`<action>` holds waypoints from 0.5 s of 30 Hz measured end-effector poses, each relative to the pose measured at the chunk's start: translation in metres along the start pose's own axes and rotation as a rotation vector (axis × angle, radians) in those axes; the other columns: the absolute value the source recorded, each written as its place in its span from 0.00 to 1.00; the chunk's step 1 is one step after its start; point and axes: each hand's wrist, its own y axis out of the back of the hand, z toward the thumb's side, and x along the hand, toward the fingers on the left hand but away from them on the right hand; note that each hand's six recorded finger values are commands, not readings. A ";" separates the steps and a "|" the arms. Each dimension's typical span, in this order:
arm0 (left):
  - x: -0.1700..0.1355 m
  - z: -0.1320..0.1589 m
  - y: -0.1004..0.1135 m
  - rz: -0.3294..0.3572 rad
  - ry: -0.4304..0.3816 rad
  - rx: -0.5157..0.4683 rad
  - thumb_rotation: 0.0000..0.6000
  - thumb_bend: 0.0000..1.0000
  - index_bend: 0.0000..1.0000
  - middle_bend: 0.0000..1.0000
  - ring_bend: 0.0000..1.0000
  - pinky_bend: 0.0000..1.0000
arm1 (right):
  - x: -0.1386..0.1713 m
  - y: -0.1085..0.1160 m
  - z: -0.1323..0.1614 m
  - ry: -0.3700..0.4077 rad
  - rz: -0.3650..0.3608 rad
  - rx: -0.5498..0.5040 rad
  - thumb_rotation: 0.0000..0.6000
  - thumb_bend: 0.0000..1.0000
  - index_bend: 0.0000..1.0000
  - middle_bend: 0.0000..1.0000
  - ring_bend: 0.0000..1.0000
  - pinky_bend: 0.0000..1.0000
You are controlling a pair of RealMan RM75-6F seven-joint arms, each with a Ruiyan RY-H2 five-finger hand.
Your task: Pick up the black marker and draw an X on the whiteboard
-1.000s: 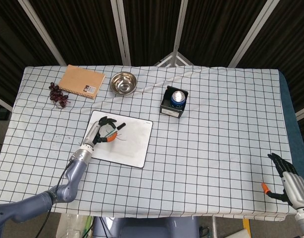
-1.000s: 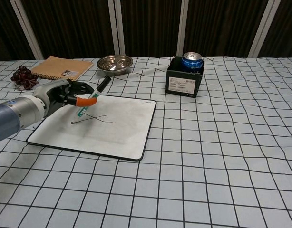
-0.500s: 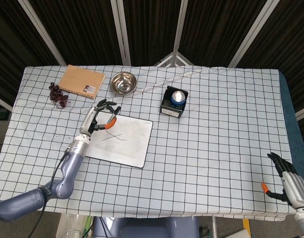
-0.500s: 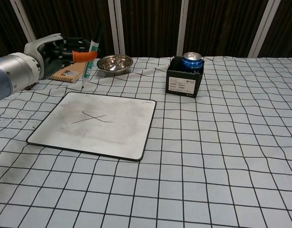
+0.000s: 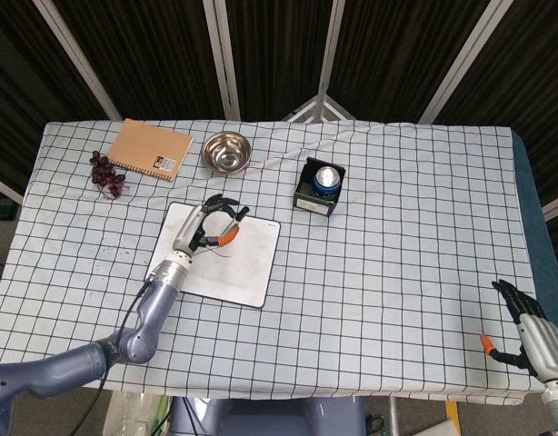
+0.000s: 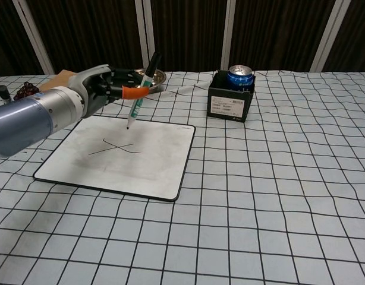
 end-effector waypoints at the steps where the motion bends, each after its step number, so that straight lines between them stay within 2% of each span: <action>1: 0.001 -0.003 -0.002 -0.001 0.006 0.004 1.00 0.50 0.74 0.24 0.00 0.00 | 0.000 0.000 0.000 -0.001 0.001 -0.001 1.00 0.35 0.00 0.00 0.00 0.00; 15: 0.007 -0.020 -0.010 -0.002 0.029 0.037 1.00 0.50 0.74 0.24 0.00 0.00 | -0.001 0.000 0.000 0.001 0.005 -0.010 1.00 0.35 0.00 0.00 0.00 0.00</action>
